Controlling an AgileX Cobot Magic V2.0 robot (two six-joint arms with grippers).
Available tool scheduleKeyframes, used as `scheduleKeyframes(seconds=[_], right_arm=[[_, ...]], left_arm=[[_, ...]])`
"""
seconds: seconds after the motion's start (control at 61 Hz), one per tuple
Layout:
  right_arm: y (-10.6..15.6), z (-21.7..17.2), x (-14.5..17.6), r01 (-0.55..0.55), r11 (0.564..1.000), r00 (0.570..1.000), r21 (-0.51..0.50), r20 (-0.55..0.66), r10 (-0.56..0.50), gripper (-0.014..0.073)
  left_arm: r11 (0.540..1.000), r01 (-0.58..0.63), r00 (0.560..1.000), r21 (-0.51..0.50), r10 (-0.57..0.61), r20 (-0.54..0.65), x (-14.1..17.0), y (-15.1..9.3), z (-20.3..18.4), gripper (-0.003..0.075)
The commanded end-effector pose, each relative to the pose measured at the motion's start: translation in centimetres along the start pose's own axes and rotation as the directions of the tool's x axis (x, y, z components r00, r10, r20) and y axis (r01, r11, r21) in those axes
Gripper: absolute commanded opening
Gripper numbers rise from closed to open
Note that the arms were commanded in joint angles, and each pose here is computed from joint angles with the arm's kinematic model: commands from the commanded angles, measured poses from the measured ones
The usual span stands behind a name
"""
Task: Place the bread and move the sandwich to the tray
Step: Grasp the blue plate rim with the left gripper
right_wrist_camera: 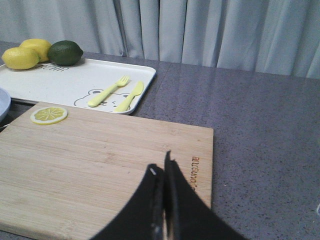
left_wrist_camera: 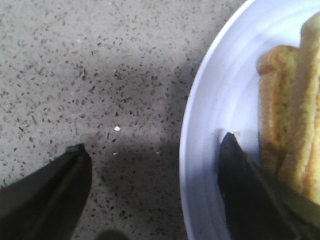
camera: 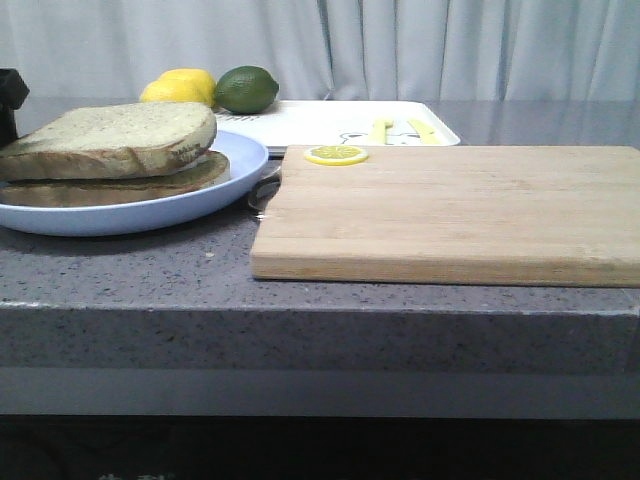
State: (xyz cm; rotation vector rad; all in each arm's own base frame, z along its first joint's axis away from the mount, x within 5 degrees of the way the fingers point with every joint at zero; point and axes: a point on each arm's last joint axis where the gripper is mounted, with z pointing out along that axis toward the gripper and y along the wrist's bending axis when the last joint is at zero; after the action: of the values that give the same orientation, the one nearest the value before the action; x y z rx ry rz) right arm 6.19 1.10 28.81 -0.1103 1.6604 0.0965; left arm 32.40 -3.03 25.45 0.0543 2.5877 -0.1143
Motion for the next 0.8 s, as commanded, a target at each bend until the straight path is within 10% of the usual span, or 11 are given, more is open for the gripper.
scheduleKeyframes(seconds=[0.0, 0.311, 0.787], right_arm=[[-0.2, -0.2, -1.5, 0.001, 1.000, 0.996, 0.027, 0.092, -0.003, -0.0078], [-0.2, -0.2, -1.5, 0.001, 1.000, 0.996, 0.027, 0.092, -0.003, -0.0078], [-0.2, -0.2, -1.4, 0.001, 1.000, 0.996, 0.027, 0.090, -0.003, -0.0078]], left_arm=[[1.000, 0.004, 0.994, 0.016, -0.005, 0.107, -1.5, -0.4, -1.8, 0.0391], [1.000, 0.006, 0.993, 0.018, -0.008, 0.115, -1.5, -0.4, -1.8, -0.0017], [0.995, 0.062, 0.972, 0.083, -0.079, 0.221, -4.2, -0.6, -7.4, -0.0019]])
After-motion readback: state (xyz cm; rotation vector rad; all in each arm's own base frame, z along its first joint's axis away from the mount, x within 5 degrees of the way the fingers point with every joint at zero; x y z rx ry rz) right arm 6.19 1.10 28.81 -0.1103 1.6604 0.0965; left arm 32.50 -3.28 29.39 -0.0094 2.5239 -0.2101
